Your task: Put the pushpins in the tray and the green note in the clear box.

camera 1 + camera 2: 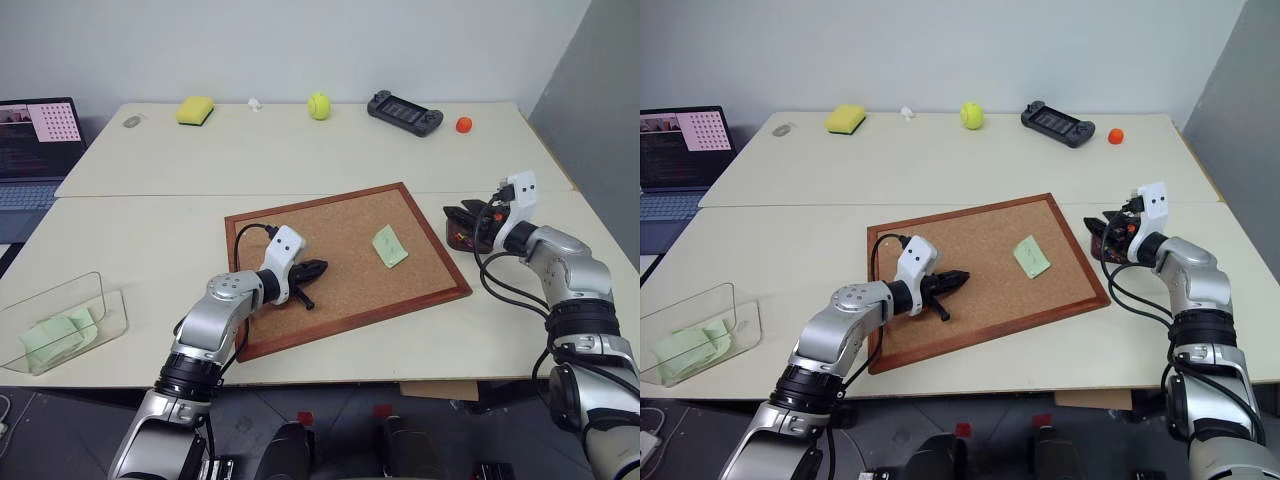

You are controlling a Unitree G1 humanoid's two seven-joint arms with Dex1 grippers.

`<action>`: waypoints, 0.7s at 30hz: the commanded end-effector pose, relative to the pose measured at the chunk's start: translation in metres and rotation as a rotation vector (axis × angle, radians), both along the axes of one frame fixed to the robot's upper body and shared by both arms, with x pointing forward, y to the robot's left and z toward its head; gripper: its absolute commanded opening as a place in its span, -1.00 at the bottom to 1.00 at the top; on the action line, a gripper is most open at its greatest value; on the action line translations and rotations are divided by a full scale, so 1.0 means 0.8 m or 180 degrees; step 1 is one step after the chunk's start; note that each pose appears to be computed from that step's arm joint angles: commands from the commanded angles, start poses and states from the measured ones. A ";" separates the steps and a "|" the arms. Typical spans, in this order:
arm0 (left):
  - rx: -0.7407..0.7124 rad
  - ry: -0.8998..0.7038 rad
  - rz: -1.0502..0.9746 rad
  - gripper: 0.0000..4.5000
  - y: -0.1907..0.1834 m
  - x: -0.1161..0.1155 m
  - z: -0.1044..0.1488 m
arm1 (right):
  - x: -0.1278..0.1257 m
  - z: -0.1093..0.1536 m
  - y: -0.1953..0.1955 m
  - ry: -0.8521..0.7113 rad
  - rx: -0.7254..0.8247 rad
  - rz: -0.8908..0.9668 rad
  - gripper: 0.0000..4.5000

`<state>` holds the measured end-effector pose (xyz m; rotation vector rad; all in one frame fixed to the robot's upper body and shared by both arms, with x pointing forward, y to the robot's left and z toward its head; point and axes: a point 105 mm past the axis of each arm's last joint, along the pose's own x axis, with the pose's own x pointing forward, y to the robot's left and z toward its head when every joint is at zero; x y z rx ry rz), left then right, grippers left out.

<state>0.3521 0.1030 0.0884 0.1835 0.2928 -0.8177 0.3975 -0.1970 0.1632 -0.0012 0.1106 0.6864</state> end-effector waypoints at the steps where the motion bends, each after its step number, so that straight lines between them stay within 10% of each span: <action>1: 0.0104 0.0176 -0.0024 -1.00 0.000 -0.005 -0.020 | -0.030 0.005 0.042 -0.0248 -0.0353 0.0690 0.24; 18: 0.0117 0.0180 0.0007 -1.00 0.003 -0.007 -0.020 | -0.047 -0.058 0.109 -0.0111 -0.0567 0.1044 0.24; 21: 0.0126 0.0185 0.0006 -1.00 0.004 -0.007 -0.020 | -0.048 -0.066 0.112 -0.0070 -0.0611 0.1086 -0.06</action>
